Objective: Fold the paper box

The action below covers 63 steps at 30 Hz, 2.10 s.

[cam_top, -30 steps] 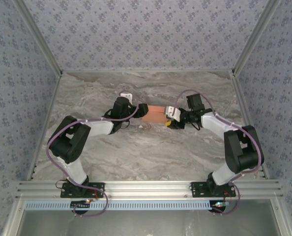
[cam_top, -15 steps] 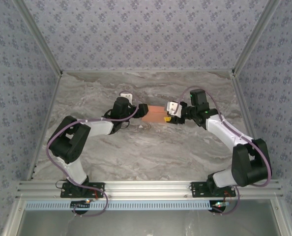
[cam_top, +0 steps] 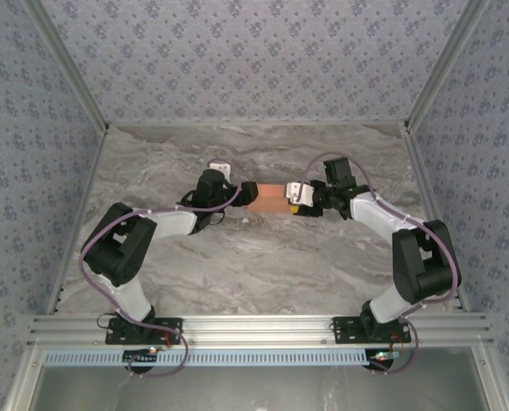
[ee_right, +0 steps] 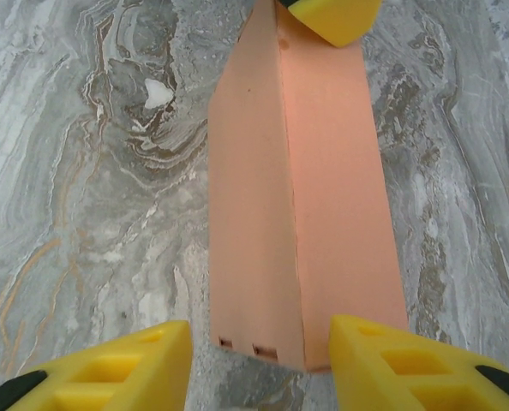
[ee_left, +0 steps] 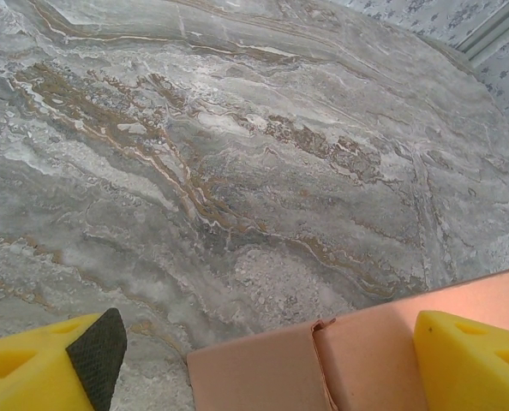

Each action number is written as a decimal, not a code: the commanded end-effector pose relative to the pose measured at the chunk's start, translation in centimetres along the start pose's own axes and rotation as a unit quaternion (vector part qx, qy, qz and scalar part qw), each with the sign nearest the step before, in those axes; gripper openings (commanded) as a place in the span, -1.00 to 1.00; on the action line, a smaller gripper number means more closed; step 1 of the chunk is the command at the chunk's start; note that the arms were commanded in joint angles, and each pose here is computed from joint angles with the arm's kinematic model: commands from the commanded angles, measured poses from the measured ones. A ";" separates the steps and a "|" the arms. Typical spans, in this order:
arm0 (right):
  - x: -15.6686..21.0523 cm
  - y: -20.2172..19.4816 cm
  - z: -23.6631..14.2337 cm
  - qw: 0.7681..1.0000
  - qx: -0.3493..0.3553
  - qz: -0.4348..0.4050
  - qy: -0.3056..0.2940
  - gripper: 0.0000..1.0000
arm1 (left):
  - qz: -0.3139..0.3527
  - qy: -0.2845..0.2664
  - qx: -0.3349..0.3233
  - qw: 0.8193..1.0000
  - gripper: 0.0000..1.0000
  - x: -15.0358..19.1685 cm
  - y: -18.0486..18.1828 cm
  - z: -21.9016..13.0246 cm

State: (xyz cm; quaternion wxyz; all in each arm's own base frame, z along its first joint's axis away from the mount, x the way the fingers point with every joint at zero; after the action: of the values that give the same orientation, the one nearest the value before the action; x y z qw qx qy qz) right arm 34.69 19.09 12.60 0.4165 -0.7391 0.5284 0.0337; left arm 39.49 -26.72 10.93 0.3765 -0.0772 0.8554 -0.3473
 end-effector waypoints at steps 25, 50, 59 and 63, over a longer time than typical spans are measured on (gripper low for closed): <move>0.2 -0.5 6.9 0.992 -0.058 -0.049 0.104 0.25 | 0.016 0.046 -0.034 0.998 0.85 2.2 4.5 -1.9; -11.0 -0.6 -6.1 0.984 0.111 0.080 -0.113 1.00 | 0.151 -0.280 -0.255 0.913 0.99 -11.0 10.0 -23.5; 3.4 -5.3 -14.5 0.803 0.460 0.377 0.039 1.00 | 0.222 -0.271 -0.294 0.889 0.98 -9.1 14.7 -22.3; 9.9 -1.6 -15.3 0.730 0.514 0.443 0.079 1.00 | 0.173 -0.256 -0.252 0.917 0.98 -8.4 16.9 -20.4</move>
State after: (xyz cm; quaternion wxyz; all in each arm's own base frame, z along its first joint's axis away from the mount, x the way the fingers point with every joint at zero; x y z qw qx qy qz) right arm 34.24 6.34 19.62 0.6116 -0.2356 0.7491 -0.0968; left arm 32.02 0.72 12.87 0.5623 -0.1064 0.8192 0.0378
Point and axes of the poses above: each hand's point on the last joint's axis, 136 mm out from that joint toward the fingers, its own z axis out along the fingers, its own y axis along the line the jaws close on, x = y × z, the point moved 1 cm from there along -z, back along the fingers, and after that the axes turned 14 degrees about -z, right-handed, at the moved point
